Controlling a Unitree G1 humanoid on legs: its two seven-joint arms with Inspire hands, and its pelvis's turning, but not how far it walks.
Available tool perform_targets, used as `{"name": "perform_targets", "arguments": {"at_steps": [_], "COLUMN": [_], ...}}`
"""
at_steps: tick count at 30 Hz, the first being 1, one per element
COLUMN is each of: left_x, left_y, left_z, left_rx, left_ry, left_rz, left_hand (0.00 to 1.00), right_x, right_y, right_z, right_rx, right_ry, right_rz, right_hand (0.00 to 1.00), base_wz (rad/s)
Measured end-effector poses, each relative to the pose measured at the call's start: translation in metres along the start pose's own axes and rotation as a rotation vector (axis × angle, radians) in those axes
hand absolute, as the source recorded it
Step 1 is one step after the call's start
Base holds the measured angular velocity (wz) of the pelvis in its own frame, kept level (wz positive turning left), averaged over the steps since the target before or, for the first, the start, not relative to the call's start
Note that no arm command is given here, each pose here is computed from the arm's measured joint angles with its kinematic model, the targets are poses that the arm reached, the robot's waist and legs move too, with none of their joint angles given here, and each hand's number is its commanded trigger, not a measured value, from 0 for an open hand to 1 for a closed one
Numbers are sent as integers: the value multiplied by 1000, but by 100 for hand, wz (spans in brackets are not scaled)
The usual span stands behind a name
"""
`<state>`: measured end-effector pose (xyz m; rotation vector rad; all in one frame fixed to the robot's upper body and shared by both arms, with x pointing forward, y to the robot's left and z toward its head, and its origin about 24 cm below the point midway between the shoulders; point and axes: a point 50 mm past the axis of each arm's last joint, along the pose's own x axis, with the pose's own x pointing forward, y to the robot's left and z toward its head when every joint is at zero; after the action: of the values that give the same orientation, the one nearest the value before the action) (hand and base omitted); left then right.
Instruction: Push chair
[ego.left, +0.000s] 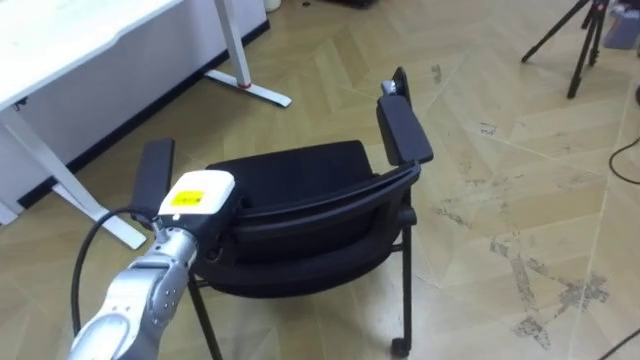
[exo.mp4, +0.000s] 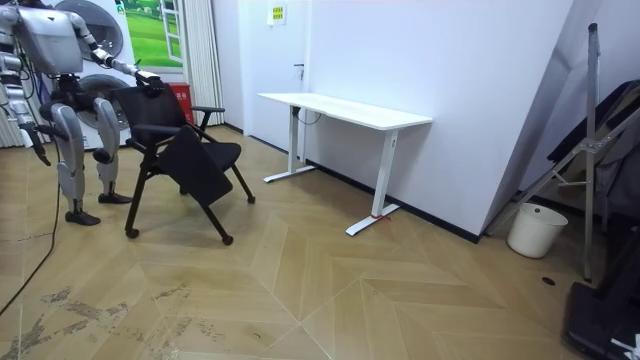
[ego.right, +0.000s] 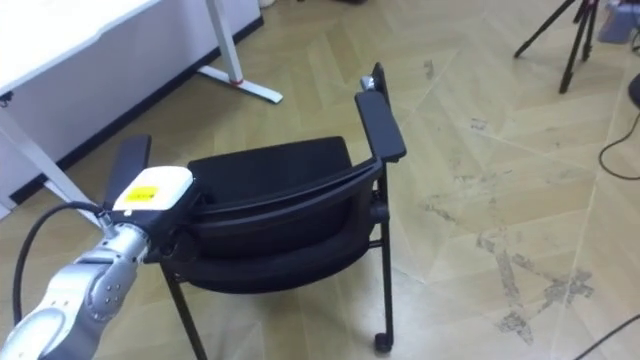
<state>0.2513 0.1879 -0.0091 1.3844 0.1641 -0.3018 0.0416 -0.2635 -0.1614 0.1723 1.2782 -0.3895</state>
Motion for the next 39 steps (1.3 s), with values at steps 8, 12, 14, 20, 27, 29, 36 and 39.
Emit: {"name": "perform_targets", "arguments": {"at_steps": [8,12,14,20,27,29,36,39], "left_x": [-3,-4,-4,-4,-3,-3,-1,3], "left_y": [-11,-17,-20,-19,-10,-7,-1,5], "left_z": [-7,-11,-14,-16,-18,-18,-14,-11], "left_rx": [-6,-25,-25,-21,-1,5,16,20], "left_ry": [8,35,48,57,45,39,16,3], "left_rz": [62,95,100,122,152,153,142,153], "left_hand": [100,100,100,100,100,100,100,100], "right_x": [0,0,-1,-3,-22,-41,-99,-115], "right_y": [3,0,-4,-18,-21,-6,44,65], "right_z": [7,9,11,27,107,147,216,231], "right_rx": [-17,-46,-84,-294,-641,-753,-1011,-1076], "right_ry": [-33,-42,-47,-77,-378,-570,-974,-1078], "right_rz": [3,-18,-53,-178,-358,-412,-523,-520], "right_hand": [0,0,0,0,0,0,0,0], "base_wz": [-5,-3,-5,0,0,0,0,-3]}}
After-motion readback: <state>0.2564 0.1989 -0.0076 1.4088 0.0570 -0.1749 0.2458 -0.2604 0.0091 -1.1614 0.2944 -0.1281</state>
